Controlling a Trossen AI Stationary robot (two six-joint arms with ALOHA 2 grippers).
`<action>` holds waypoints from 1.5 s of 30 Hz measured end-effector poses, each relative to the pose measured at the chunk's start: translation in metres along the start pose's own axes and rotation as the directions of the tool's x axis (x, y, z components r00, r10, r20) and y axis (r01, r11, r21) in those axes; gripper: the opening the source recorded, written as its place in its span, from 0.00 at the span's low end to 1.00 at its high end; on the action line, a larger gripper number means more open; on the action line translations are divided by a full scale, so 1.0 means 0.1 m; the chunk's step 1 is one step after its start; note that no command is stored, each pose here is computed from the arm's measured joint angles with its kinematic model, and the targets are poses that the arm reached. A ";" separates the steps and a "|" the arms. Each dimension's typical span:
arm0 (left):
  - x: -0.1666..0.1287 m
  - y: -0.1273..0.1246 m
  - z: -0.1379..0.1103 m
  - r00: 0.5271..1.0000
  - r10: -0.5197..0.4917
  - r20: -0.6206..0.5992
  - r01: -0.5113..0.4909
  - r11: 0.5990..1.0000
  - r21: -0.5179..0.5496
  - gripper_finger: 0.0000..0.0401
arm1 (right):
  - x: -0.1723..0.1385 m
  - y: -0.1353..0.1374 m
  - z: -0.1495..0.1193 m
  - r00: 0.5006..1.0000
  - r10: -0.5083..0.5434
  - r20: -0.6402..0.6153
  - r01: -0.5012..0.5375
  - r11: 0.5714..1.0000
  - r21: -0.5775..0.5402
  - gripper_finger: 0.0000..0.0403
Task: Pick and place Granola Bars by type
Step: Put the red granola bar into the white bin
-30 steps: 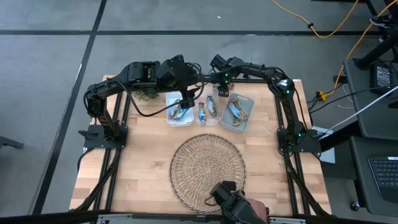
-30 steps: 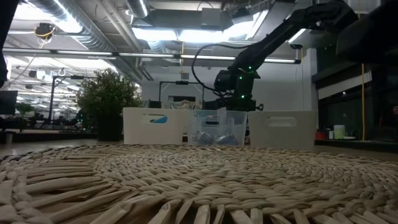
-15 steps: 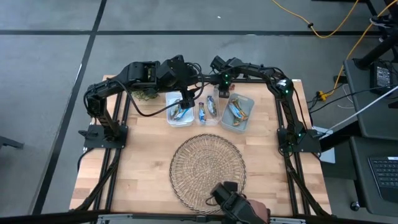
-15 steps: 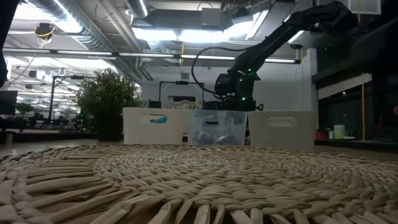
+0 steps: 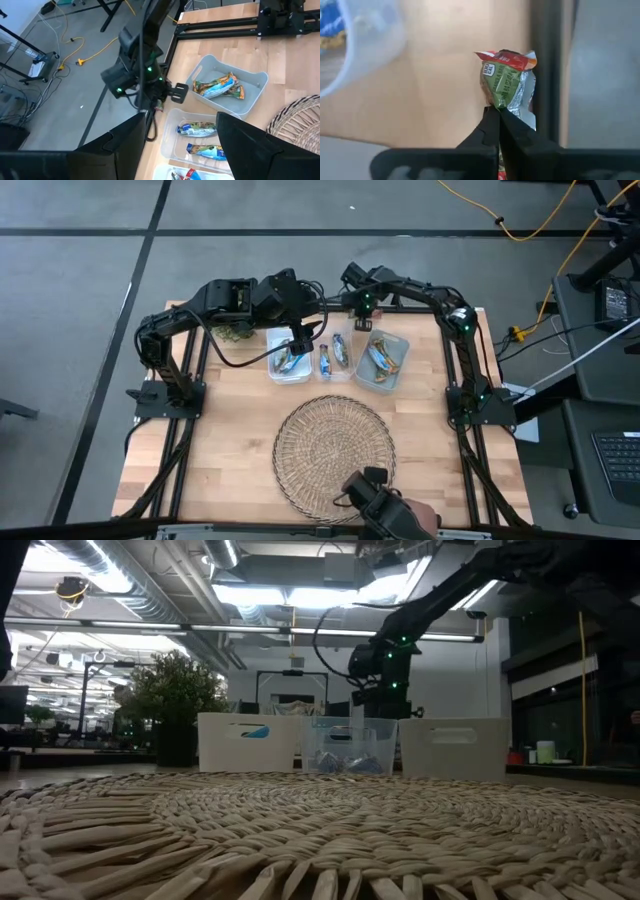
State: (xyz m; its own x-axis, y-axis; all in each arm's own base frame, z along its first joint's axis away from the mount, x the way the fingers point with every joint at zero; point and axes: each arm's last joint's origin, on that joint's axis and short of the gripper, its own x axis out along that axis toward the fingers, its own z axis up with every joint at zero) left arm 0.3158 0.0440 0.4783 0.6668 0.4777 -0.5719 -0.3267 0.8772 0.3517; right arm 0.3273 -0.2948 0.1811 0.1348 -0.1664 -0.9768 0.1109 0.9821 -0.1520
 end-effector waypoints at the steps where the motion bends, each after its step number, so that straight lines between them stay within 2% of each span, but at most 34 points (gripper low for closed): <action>1: 0.00 0.00 0.00 1.000 0.000 0.000 0.000 1.000 0.000 0.59 | -0.04 -0.03 0.01 1.000 -0.007 0.008 0.007 1.000 0.004 0.02; 13: 0.00 0.00 0.00 1.000 0.006 -0.001 -0.006 1.000 0.002 0.59 | -0.77 -0.19 0.19 0.994 -0.043 0.102 0.040 0.999 0.024 0.01; 18: 0.00 0.00 0.00 1.000 0.007 -0.001 -0.007 1.000 -0.009 0.59 | -1.14 -0.21 0.26 0.974 0.013 0.225 -0.029 0.997 0.066 0.01; 24: 0.00 0.00 0.00 1.000 0.007 -0.001 -0.007 1.000 -0.009 0.59 | -1.54 -0.17 0.30 0.930 0.095 0.354 -0.121 0.991 0.050 0.00; 32: 0.00 0.02 0.00 0.998 0.060 -0.008 -0.060 0.998 0.035 0.59 | -2.01 0.02 0.18 0.873 0.134 0.469 -0.159 0.987 0.014 0.00; 38: 0.02 0.10 -0.02 0.989 0.145 -0.026 -0.144 0.989 0.034 0.59 | -2.52 0.26 0.04 0.800 0.152 0.580 -0.150 0.987 -0.051 0.00; 45: 0.04 0.11 -0.02 0.997 0.082 -0.017 -0.081 0.996 0.025 0.59 | -3.19 0.67 -0.26 0.707 0.159 0.689 -0.102 0.987 -0.123 0.00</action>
State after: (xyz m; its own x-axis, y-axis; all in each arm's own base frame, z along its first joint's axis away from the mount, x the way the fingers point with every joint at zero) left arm 0.3136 0.0557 0.4790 0.6264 0.5484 -0.5540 -0.3629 0.8341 0.4154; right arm 0.2662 -0.1739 0.4783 0.7915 -0.0221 -0.6108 -0.0254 0.9973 -0.0691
